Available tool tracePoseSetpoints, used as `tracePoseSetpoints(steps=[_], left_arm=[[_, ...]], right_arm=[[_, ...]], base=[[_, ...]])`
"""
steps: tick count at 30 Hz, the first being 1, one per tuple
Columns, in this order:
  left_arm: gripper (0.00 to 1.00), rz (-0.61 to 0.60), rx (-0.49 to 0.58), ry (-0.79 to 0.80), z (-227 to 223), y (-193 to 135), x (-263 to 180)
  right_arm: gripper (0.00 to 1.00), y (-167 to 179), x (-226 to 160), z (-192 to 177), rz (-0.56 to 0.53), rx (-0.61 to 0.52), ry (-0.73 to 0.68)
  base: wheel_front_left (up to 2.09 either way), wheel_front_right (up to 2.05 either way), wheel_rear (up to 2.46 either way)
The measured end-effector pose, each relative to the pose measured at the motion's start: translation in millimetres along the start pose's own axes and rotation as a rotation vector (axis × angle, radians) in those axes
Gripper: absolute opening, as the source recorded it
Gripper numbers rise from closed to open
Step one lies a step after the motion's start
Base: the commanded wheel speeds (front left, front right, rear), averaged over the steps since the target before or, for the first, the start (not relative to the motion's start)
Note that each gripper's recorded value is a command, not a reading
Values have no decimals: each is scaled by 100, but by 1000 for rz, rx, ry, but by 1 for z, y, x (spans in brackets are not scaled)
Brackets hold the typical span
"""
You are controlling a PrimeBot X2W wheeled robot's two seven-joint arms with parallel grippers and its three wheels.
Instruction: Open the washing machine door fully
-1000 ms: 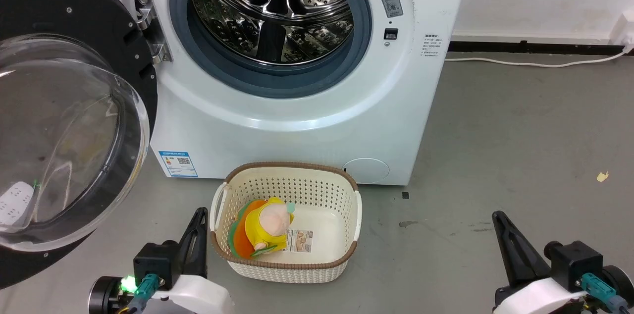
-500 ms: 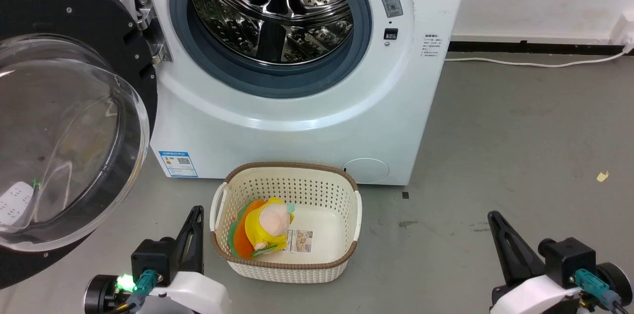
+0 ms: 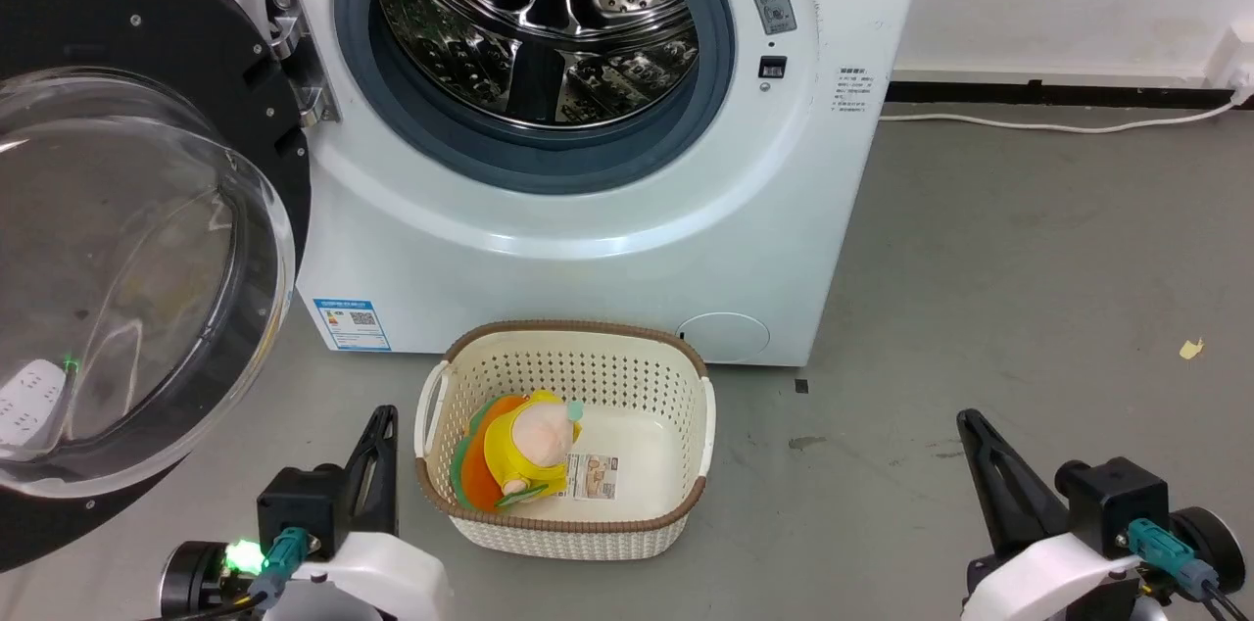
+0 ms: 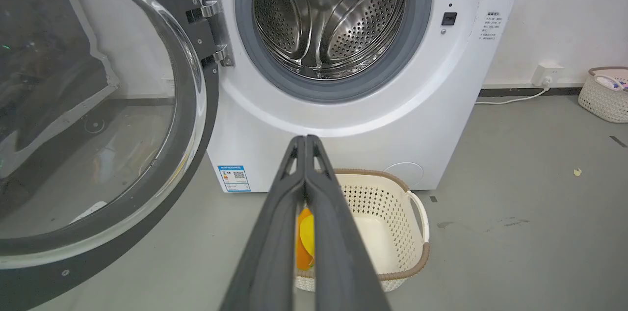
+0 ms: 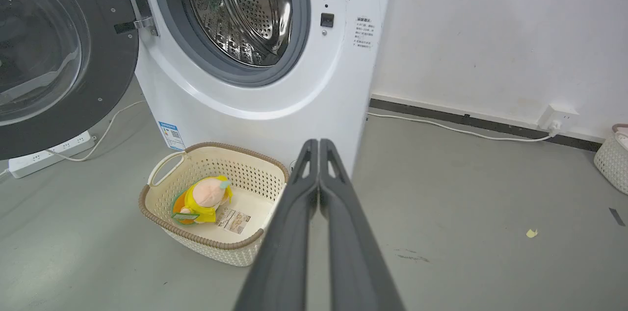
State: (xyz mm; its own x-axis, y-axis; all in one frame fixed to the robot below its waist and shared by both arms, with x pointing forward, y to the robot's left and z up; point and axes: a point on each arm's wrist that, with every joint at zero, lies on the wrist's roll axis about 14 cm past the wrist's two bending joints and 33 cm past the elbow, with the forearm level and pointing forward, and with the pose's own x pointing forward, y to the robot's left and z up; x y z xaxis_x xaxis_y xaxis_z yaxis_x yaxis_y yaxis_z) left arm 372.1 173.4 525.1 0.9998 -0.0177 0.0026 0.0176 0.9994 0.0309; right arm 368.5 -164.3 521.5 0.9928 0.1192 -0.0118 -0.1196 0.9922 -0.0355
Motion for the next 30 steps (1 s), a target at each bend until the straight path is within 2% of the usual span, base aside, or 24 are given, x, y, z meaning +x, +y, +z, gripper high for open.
tracePoseSetpoints(steps=[30], left_arm=[[0, 15, 10, 7, 1, 4, 0]], right_arm=[[0, 3, 1, 1, 10, -9, 10]], base=[[0, 0, 0]])
